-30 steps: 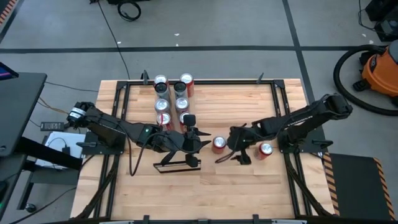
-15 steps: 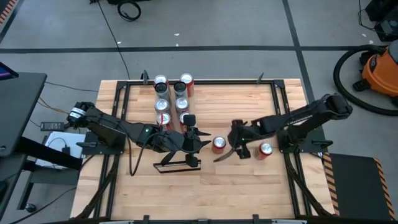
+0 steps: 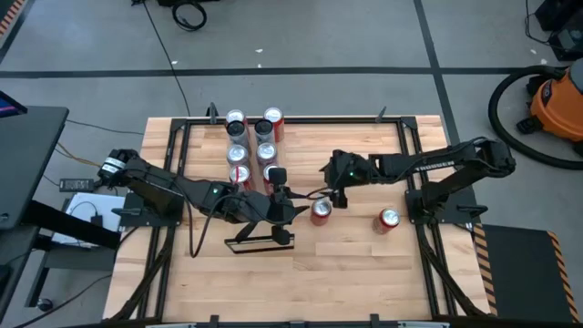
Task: Place canned beverage on shelf
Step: Put the left red and black soda can on the shelf
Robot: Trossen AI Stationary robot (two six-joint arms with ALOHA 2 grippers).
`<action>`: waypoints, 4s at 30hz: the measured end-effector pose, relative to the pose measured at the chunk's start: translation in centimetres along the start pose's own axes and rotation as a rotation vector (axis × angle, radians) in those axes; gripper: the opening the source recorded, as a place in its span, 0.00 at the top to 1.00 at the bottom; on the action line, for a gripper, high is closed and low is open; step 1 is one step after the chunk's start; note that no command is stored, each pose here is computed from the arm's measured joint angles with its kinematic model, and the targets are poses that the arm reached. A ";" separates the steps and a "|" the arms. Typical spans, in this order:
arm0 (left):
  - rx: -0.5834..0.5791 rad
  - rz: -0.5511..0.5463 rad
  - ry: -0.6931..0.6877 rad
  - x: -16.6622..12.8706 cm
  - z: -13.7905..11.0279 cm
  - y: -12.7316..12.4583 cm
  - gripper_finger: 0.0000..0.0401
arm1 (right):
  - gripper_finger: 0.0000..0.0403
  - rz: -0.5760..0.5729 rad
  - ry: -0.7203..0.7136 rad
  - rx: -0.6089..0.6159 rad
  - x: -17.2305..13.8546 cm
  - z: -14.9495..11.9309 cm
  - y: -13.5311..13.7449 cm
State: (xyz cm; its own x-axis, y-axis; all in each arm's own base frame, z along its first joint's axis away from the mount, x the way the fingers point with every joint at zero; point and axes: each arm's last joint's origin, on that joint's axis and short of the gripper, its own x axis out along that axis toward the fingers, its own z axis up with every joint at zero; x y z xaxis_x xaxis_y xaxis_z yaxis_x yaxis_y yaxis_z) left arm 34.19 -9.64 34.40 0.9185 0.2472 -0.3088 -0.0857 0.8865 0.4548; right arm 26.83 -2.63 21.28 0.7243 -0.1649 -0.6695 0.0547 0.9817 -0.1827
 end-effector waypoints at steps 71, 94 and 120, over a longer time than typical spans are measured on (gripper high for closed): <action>-0.019 -0.011 0.037 0.0 -0.4 -0.1 0.70 | 0.16 0.490 -0.028 -0.149 5.2 -1.0 7.6; -0.023 -0.010 0.035 0.0 -0.4 -0.1 0.70 | 0.09 0.091 0.052 0.154 4.1 -0.9 5.5; -0.020 -0.011 0.038 0.0 -0.4 -0.1 0.70 | 0.02 0.206 -0.223 0.022 -1.1 3.0 0.3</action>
State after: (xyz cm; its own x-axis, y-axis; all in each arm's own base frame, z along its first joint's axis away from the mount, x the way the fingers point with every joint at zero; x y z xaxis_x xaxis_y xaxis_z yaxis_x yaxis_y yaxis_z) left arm 34.03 -9.59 34.00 0.9040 0.2514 -0.3459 -0.0832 0.8969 0.4343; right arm 28.12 -1.85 24.09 0.8548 0.0602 -0.5154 -0.0957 0.9945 -0.0426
